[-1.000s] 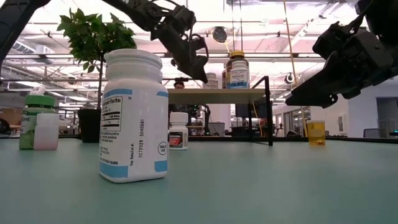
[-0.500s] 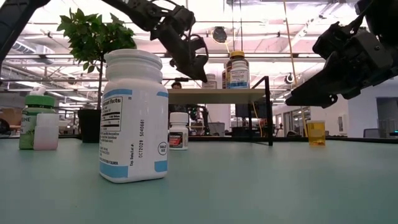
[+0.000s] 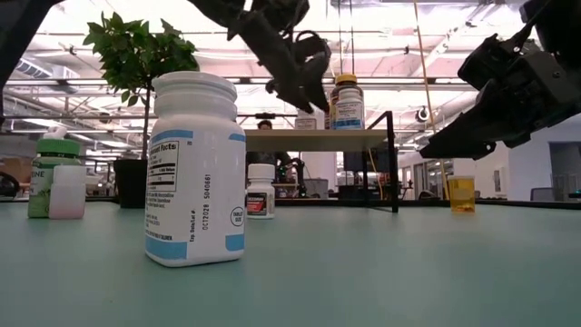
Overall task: Pick and place medicine bottles onto shelf by color
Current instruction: Adjust the large white pill bottles on the shelf
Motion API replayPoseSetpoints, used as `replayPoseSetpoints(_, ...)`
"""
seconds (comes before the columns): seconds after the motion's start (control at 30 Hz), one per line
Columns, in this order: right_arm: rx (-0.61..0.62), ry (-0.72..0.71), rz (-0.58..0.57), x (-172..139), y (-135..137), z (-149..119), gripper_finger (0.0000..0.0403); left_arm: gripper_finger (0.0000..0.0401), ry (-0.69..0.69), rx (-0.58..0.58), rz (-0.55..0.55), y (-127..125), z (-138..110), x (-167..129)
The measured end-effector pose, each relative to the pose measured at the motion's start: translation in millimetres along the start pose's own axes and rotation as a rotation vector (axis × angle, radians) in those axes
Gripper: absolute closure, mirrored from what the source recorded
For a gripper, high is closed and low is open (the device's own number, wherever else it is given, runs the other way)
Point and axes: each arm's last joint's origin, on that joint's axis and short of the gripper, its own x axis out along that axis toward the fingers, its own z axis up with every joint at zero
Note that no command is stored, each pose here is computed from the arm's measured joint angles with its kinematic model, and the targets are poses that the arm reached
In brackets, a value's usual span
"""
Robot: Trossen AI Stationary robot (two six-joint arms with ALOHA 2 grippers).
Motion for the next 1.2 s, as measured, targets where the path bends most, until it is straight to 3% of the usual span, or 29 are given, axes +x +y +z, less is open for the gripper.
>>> replayPoseSetpoints(0.2,0.005,-0.004,0.005,-0.1,0.3,0.4,0.0188,0.0077,-0.103,-0.067,0.106,-14.6,10.8,-0.8)
replayPoseSetpoints(0.6,0.006,-0.012,0.009,-0.2,1.0,1.2,0.0188,0.0077,-0.096,-0.11,0.25,-12.2,7.9,7.0)
replayPoseSetpoints(1.2,0.005,-0.019,0.012,-0.2,1.3,1.9,0.0188,0.0077,-0.093,-0.065,0.225,-30.0,4.6,15.6)
